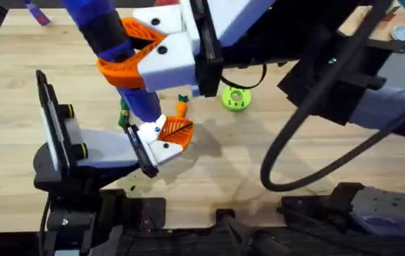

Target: Pick up the gripper from the table and insert it into the empty holder that is missing its gripper. Then pick up a screw, insert it into the mounting hole, and use the screwdriver to tighten it. Finally, clean up the table by picking up the vegetable and placing it into the bucket.

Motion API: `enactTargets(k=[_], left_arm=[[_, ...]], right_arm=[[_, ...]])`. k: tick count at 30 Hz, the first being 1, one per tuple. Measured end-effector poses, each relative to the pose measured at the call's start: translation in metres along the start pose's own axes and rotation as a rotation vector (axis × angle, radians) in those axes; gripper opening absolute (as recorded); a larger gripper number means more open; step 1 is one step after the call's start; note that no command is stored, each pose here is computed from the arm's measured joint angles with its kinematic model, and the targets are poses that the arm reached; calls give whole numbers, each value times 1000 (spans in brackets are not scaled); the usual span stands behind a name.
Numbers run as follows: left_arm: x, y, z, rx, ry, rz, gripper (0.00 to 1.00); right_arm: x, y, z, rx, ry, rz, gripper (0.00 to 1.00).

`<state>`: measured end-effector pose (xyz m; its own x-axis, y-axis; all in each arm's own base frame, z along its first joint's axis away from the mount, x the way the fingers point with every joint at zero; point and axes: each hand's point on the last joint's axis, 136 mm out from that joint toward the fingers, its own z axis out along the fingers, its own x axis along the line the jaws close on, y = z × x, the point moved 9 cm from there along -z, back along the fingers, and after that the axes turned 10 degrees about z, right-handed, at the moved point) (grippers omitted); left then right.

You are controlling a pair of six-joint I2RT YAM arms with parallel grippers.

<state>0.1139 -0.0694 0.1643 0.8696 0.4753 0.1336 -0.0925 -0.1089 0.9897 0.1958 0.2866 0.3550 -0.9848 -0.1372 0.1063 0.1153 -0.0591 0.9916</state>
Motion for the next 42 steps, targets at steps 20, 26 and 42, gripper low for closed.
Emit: enactTargets(k=[20, 26, 42], left_arm=[[0, 0, 0, 0, 0, 0, 9], [0, 0, 0, 0, 0, 0, 9], [0, 0, 0, 0, 0, 0, 9]], right_arm=[[3, 1, 0, -5, 35, -54, 23], [3, 1, 0, -8, 33, -58, 23], [0, -4, 1, 2, 32, -57, 23]])
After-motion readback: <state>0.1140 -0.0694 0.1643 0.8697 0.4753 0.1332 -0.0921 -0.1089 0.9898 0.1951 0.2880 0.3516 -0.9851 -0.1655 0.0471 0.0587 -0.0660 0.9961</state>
